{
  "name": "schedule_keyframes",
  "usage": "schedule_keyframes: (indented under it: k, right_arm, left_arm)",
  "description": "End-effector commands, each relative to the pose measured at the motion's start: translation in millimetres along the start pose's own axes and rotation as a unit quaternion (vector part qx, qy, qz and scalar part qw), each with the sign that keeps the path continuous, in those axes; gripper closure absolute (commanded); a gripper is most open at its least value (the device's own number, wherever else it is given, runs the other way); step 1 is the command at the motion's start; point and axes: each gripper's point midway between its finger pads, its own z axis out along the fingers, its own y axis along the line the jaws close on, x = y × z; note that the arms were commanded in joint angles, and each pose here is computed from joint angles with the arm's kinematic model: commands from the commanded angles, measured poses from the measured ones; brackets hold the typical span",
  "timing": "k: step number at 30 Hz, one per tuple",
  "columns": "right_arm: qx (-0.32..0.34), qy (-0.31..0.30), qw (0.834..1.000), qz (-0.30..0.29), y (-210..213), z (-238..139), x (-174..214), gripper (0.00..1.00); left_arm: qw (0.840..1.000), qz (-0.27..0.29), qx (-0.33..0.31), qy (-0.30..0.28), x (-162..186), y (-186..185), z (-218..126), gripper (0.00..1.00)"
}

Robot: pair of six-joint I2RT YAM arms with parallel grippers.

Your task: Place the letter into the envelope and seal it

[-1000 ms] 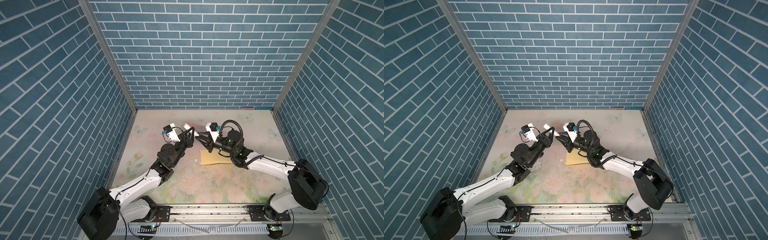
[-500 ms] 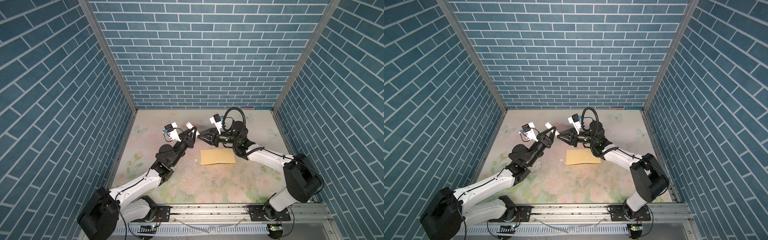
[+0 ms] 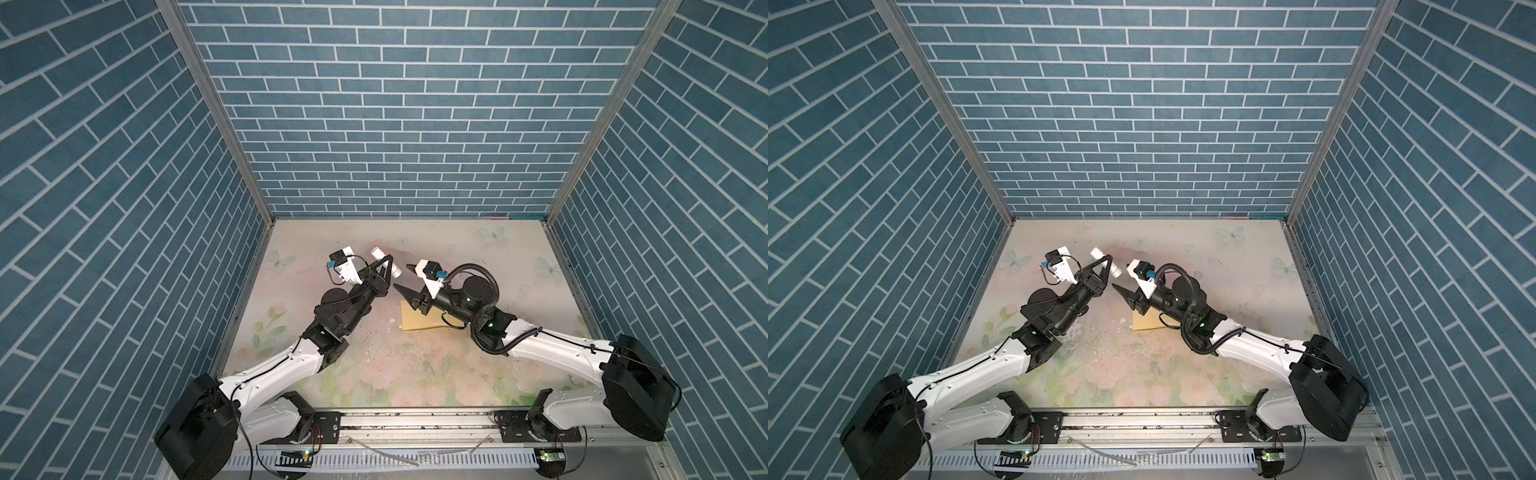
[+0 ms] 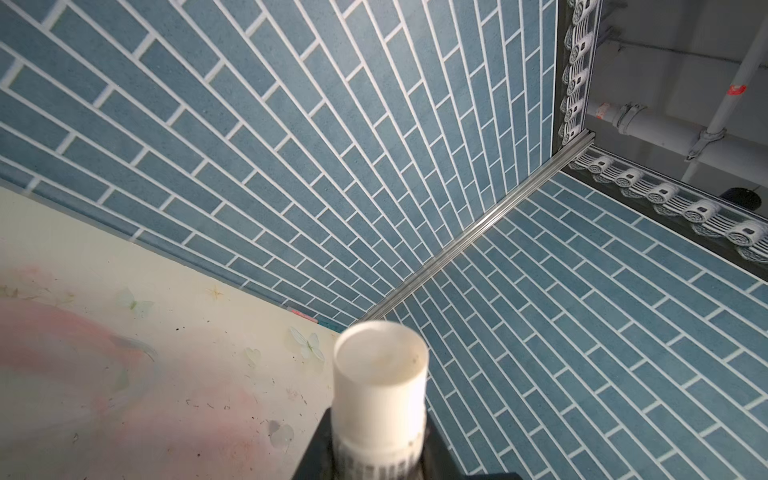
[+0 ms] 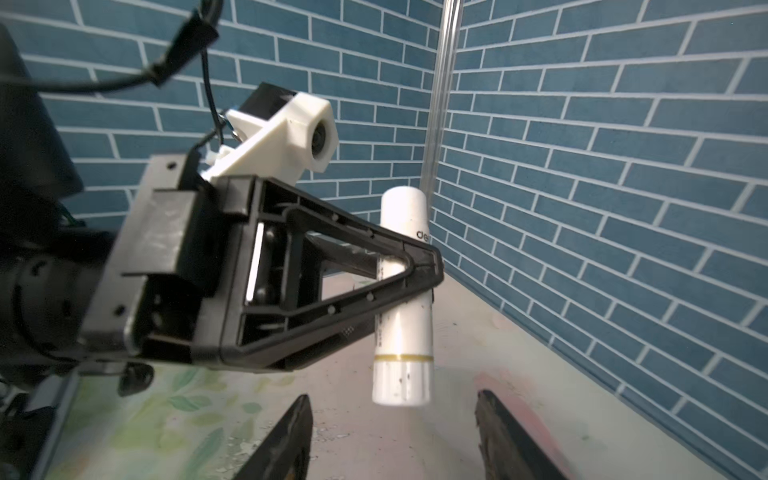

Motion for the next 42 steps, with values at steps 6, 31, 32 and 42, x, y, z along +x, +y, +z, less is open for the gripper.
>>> schedule_keyframes:
  k: [6,31,32,42]
  right_arm:
    - [0.110,-0.034,0.986,-0.125,-13.9,6.0,-17.3,0.53]
    - [0.079,-0.048,0.993,-0.073,1.9,19.4,-30.0,0.92]
    - [0.068,-0.048,0.995,-0.055,2.1,18.6,-32.1,0.95]
    - [-0.210,-0.028,0.939,0.270,-6.4,5.9,-56.0,0.97]
  left_arm:
    - [1.000,-0.006,0.005,-0.010,-5.1,-4.1,-2.2,1.00]
    - [1.000,-0.005,0.011,0.004,2.0,-3.6,0.1,1.00]
    - [1.000,-0.001,0.013,0.004,2.0,-4.1,0.3,1.00]
    - [0.998,0.021,0.054,0.021,7.9,-18.3,2.8,1.00]
